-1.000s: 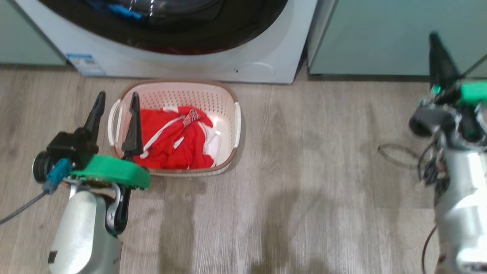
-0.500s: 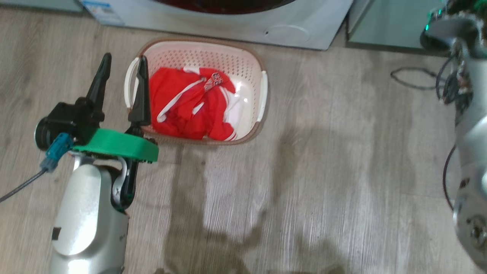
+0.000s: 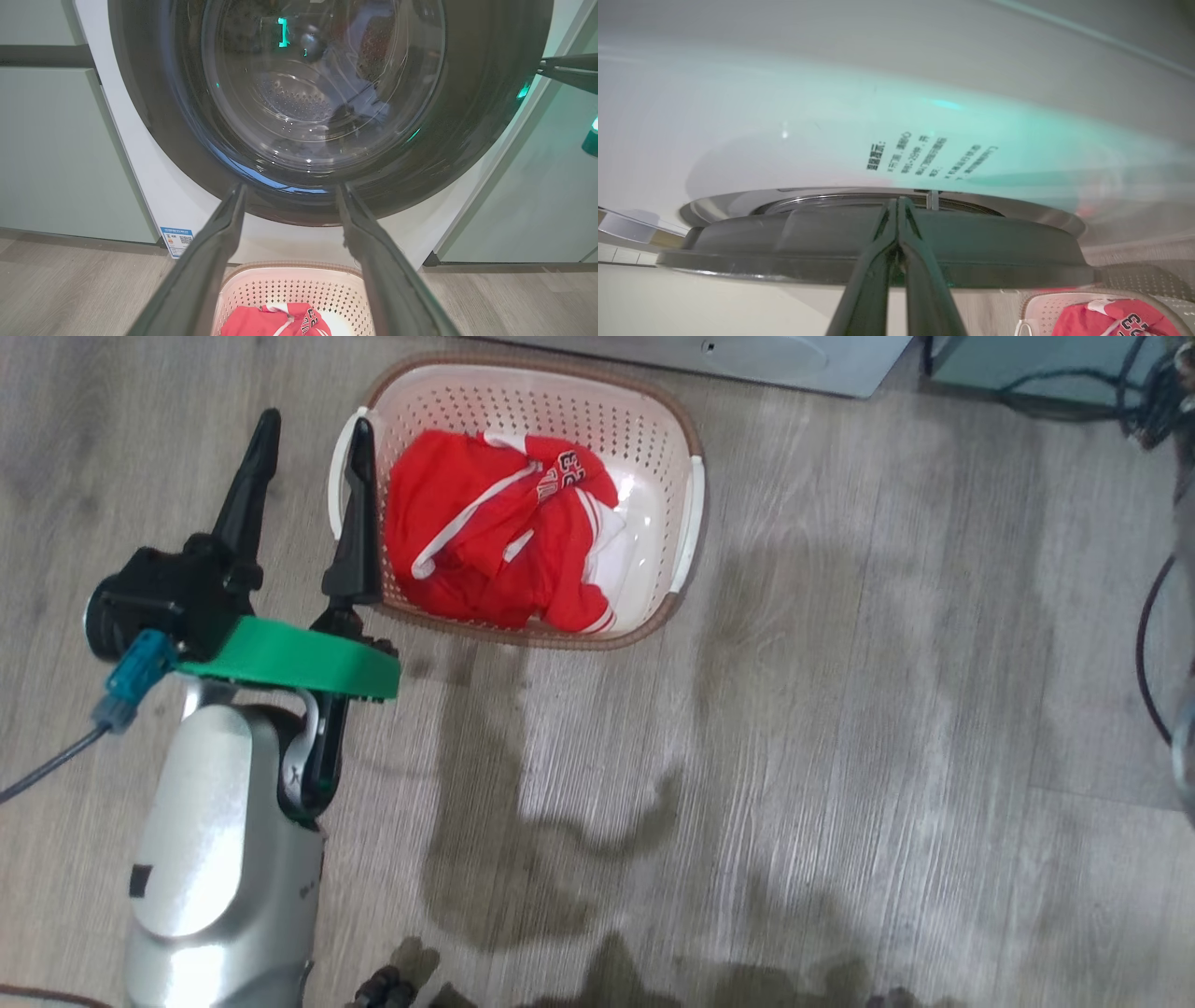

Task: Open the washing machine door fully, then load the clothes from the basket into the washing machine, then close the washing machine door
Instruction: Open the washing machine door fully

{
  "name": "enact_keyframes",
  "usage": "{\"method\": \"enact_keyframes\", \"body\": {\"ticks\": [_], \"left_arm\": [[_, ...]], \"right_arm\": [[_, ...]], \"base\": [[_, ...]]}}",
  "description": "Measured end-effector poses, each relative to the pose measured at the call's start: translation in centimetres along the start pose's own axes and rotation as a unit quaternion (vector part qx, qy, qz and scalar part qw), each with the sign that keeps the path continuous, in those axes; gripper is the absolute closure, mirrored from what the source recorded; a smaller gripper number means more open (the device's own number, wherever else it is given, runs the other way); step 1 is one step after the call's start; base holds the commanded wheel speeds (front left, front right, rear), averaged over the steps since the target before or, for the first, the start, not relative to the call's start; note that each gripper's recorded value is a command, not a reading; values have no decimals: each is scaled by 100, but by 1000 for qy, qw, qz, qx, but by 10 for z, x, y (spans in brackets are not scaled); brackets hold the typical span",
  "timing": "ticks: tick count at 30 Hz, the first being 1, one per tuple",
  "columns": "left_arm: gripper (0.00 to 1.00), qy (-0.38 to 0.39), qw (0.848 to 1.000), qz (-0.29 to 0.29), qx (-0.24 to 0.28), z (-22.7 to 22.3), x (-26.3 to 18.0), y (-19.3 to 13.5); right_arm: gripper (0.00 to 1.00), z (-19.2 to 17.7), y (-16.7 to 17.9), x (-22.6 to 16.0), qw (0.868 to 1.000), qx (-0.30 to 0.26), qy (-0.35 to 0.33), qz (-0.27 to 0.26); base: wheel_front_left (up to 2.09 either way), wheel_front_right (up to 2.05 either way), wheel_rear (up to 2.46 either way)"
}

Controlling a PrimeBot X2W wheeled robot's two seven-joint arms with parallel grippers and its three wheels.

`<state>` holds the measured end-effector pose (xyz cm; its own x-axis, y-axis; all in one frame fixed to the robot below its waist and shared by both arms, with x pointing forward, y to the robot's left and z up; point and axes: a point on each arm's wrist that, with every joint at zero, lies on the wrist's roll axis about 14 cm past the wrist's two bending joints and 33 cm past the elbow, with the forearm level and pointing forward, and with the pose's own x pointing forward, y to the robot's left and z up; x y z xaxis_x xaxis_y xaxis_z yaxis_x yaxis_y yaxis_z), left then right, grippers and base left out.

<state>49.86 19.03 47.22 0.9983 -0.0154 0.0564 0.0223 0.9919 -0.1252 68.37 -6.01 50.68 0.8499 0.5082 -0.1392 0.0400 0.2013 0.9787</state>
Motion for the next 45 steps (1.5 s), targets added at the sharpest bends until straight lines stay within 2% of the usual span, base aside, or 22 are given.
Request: {"method": "enact_keyframes", "body": {"ticks": [10,22,33,45], "left_arm": [[0,7,1000,0,-2,-11,9,4],[0,5,1000,-2,-1,-12,14,2],[0,-5,1000,-9,-3,1,12,-5],[0,-9,1000,-22,5,17,-4,-14]], "right_arm": [[100,-11,-6,28,999,-6,35,-12],[100,-18,-5,31,997,-16,68,-13],[100,-32,10,15,993,-29,118,-3],[100,-69,10,-24,984,-27,176,-1]], "base": [[0,0,0],[0,0,0],[0,0,0],[0,0,0]]}}
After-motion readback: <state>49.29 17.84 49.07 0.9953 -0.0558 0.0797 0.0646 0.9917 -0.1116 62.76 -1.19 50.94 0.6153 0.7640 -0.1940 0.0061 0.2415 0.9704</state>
